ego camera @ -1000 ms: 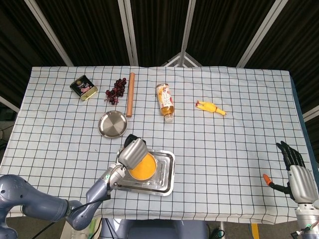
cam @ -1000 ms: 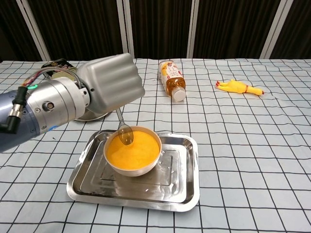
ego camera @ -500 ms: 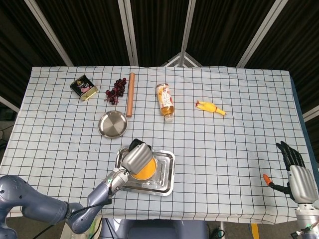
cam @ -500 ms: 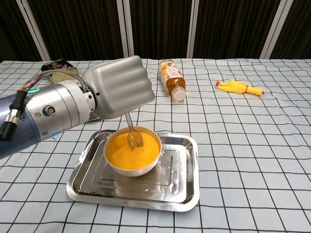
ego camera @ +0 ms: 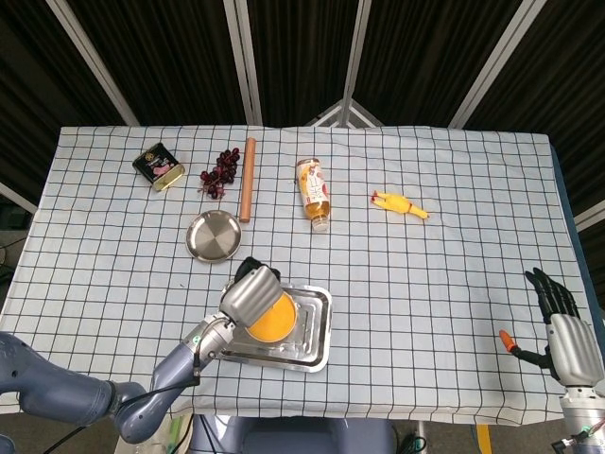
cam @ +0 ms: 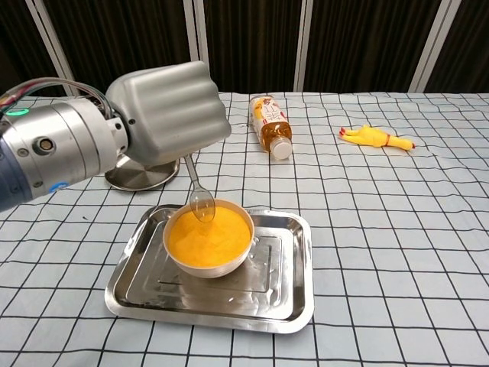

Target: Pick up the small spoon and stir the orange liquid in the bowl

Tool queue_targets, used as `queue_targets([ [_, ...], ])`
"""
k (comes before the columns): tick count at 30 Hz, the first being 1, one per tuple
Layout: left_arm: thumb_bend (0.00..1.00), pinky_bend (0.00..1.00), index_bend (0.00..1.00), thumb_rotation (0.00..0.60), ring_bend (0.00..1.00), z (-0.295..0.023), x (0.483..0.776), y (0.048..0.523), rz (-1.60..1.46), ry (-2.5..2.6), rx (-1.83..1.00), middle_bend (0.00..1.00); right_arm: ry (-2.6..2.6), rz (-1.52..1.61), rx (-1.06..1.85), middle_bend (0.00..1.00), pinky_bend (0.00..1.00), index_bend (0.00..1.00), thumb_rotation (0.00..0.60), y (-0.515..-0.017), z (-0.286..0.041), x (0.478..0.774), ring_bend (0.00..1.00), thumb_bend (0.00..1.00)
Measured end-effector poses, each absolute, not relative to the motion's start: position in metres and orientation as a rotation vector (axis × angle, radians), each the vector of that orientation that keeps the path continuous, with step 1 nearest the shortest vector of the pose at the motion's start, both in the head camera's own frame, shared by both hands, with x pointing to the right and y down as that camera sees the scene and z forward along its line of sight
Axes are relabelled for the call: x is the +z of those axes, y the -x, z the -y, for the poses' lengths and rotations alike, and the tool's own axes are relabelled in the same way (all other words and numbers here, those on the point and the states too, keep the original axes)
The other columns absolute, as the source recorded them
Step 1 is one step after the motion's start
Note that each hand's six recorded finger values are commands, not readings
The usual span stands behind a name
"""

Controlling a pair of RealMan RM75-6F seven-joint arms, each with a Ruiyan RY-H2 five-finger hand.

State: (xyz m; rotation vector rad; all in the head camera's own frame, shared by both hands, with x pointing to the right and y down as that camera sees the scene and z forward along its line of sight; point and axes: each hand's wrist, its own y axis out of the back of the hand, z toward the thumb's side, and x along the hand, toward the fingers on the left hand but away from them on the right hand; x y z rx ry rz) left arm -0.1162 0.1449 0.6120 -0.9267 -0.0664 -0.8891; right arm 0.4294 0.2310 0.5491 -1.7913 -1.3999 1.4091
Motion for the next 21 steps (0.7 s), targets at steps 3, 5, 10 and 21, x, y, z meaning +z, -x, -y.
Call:
queue_targets([
  [3,0.60,0.98,0.76,0.600,0.98,-0.140,0.615,0.118,0.078,0.904,-0.893,1.00,1.791,1.400,1.408,0.00,0.00,0.00,0.600,-0.429,-0.231,0.549,0.00,0.32],
  [5,0.60,0.98,0.76,0.600,0.98,-0.138,0.618,0.119,0.088,0.886,-0.894,1.00,1.791,1.401,1.408,0.00,0.00,0.00,0.600,-0.429,-0.231,0.549,0.00,0.32],
  [10,0.60,0.98,0.76,0.600,0.98,-0.138,0.628,0.116,0.112,0.873,-0.889,1.00,1.793,1.406,1.408,0.00,0.00,0.00,0.600,-0.430,-0.231,0.549,0.00,0.32],
  [21,0.60,0.98,0.76,0.600,0.98,-0.147,0.642,0.108,0.179,0.833,-0.846,1.00,1.797,1.410,1.402,0.00,0.00,0.00,0.600,-0.431,-0.230,0.548,0.00,0.32],
])
